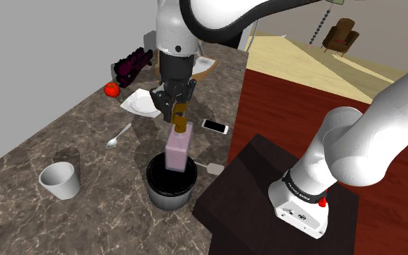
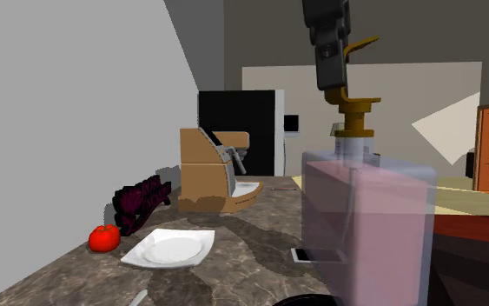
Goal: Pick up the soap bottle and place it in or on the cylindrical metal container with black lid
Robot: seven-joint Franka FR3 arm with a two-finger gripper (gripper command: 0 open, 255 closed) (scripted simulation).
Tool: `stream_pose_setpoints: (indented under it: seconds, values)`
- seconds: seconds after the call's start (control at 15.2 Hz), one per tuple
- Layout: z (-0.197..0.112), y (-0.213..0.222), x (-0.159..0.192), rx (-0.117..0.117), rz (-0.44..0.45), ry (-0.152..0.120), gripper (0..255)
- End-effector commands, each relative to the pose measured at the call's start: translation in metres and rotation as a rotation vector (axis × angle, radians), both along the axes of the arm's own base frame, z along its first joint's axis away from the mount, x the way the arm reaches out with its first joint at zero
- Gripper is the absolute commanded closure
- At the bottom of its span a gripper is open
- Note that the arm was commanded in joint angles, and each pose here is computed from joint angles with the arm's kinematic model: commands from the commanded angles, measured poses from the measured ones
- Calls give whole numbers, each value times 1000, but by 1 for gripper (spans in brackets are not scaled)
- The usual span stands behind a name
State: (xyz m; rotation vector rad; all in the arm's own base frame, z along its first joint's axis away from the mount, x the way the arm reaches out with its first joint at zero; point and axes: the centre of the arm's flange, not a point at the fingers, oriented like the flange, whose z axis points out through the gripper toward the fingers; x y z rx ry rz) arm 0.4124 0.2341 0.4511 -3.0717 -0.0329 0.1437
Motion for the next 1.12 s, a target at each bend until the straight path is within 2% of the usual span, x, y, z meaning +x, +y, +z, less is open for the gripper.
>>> stream_pose_setpoints:
  seconds: [0.0,0.66,1.06]
  values:
    - [-11,0,0,0,0,-1,255]
    - [-66,0,0,0,0,-1,255]
    - [-66,0,0,0,0,-1,255]
